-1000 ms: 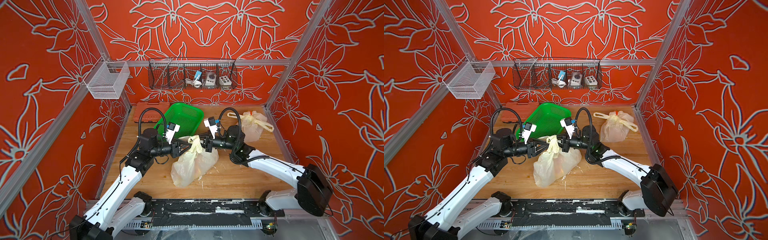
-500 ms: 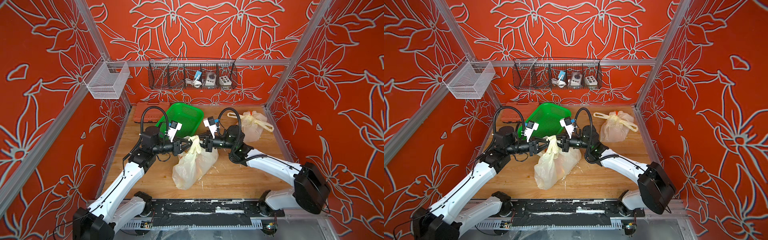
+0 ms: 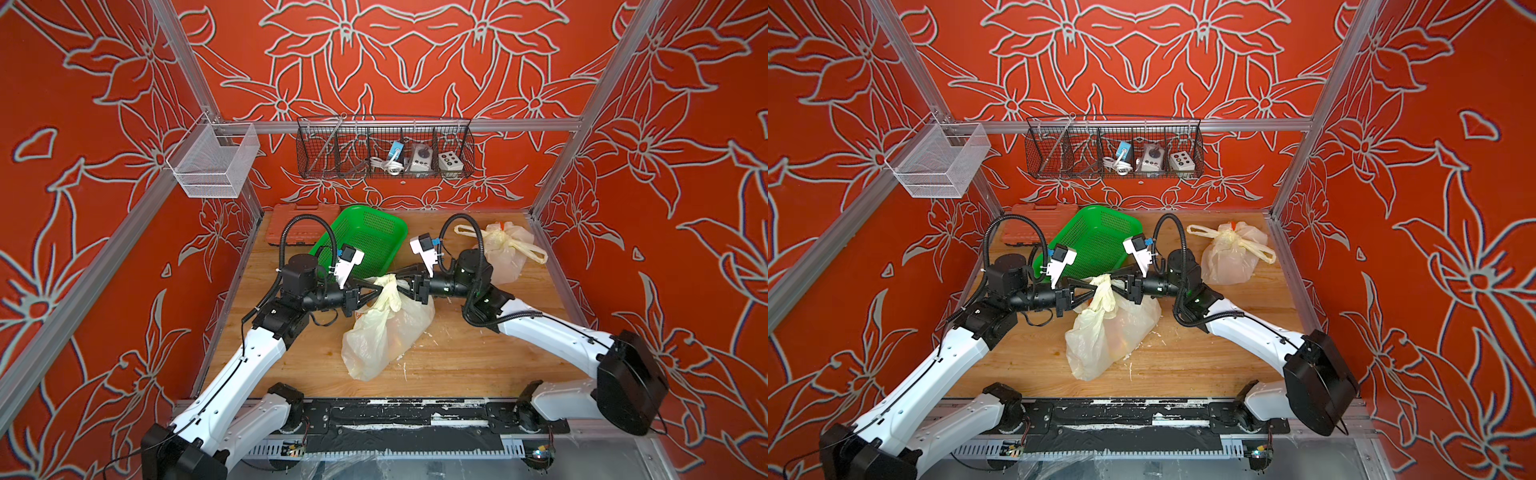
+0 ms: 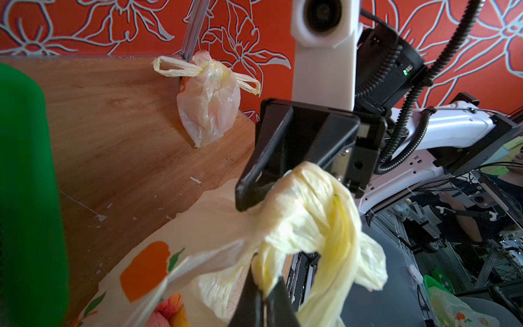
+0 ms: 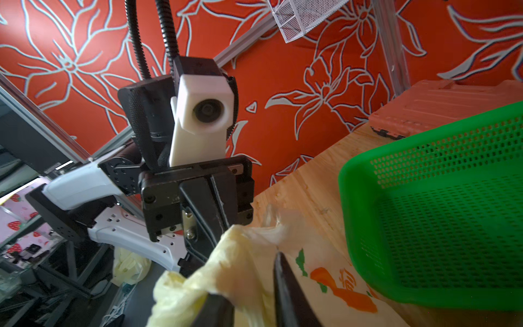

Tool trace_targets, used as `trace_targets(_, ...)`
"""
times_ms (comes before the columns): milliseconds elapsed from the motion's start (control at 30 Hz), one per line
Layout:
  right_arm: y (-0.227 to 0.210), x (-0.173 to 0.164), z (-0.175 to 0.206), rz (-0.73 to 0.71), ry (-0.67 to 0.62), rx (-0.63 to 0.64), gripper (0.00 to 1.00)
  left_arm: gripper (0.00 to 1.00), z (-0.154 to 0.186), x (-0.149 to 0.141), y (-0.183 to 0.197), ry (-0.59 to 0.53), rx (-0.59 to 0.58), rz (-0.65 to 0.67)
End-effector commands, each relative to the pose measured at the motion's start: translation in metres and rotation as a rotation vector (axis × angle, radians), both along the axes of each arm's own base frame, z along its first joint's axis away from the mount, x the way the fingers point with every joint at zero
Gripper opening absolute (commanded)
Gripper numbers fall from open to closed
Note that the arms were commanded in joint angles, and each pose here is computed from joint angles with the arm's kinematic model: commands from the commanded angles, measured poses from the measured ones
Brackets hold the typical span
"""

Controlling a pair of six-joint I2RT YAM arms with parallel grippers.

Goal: Place the peach into a plastic bag & tie a knot
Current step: Tie the plastic bag at the center of the board.

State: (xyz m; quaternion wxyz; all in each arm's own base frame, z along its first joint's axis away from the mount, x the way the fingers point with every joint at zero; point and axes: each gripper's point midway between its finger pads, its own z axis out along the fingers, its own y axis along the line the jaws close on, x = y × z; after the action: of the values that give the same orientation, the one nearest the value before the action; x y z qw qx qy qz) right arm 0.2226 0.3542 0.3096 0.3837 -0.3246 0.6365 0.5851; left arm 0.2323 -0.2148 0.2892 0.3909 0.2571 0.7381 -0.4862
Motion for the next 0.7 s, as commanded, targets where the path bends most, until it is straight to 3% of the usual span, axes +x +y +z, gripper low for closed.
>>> trace_targets(0,-0.017,0.004,-0.013,-0.084,0.004,-0.084,0.36,0.00,0.014,0.002,0.003,-0.058,0.004,0.005)
trace_targets(133,-0.047,0.007,-0.025,-0.232,0.077,-0.238,0.41,0.00,0.011,0.004,0.005,-0.054,0.018,0.016)
trace_targets(233,-0.067,-0.005,-0.027,-0.292,0.212,-0.359,0.38,0.00,0.008,0.007,0.006,-0.047,0.033,0.026)
trace_targets(333,-0.066,-0.029,-0.018,-0.262,0.321,-0.414,0.43,0.00,0.008,0.007,0.005,-0.048,0.034,0.017)
trace_targets(533,-0.043,-0.052,-0.001,-0.206,0.371,-0.427,0.68,0.00,0.011,0.007,0.003,-0.056,0.025,0.001)
trace_targets(667,-0.029,-0.054,-0.004,-0.172,0.366,-0.459,0.70,0.00,0.010,0.007,0.001,-0.048,0.016,-0.015)
